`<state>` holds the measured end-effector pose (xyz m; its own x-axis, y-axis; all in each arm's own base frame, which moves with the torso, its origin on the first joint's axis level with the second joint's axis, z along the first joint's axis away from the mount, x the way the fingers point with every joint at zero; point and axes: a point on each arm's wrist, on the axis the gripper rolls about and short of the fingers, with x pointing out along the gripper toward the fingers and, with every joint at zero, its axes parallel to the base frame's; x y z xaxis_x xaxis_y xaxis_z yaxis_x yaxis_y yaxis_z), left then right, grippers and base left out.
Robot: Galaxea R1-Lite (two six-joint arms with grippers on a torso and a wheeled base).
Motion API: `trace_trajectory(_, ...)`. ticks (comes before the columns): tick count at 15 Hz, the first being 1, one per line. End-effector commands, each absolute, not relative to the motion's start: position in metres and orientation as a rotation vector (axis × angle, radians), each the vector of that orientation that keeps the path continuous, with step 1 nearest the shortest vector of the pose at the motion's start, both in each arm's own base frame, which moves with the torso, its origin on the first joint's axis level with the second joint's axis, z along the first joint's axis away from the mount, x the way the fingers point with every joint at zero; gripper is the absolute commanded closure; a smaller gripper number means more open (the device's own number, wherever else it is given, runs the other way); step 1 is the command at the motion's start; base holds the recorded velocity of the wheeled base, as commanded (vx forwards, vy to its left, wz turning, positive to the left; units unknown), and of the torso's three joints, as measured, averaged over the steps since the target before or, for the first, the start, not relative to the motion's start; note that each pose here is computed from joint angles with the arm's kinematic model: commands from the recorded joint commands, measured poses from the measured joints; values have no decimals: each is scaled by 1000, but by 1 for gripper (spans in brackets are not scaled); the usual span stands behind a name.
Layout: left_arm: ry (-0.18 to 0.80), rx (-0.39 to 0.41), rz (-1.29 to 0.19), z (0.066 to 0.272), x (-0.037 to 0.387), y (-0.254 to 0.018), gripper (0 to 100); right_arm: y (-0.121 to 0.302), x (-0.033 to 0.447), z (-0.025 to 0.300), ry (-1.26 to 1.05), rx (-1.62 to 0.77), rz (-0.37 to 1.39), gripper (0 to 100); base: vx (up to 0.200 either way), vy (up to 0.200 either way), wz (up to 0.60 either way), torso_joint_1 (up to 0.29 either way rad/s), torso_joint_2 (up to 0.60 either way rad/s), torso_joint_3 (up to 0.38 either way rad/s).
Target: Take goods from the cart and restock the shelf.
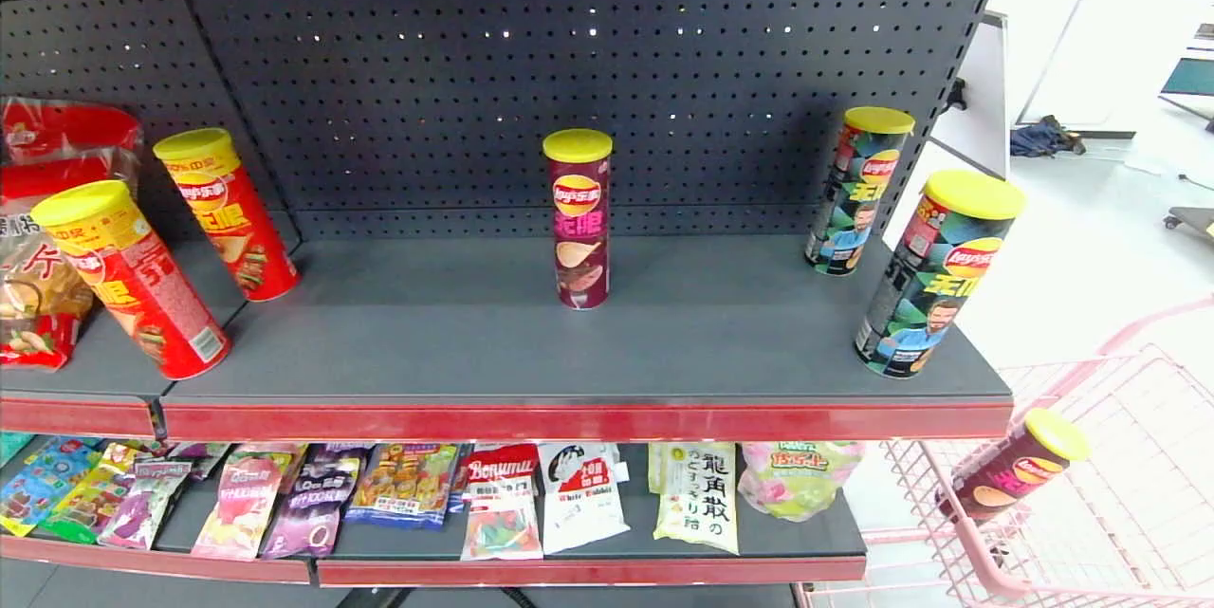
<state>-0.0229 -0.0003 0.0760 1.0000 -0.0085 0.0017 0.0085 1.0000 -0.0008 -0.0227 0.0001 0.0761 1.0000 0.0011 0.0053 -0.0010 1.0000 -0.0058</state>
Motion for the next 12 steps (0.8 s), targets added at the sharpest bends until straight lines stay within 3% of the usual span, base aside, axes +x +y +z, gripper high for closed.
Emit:
trace_trajectory(1,0,-2,-8,76,-23,0,0,0,-23,76,-6,-6,2,0,0,-200,0,2,-2,2)
trace_trajectory(7,0,-2,-8,76,-23,0,0,0,-23,76,-5,-6,2,0,0,-200,0,4,4,3)
trace_trajectory(12,0,-2,-8,76,-23,0,0,0,-23,76,-6,-5,2,0,0,0,0,0,0,0)
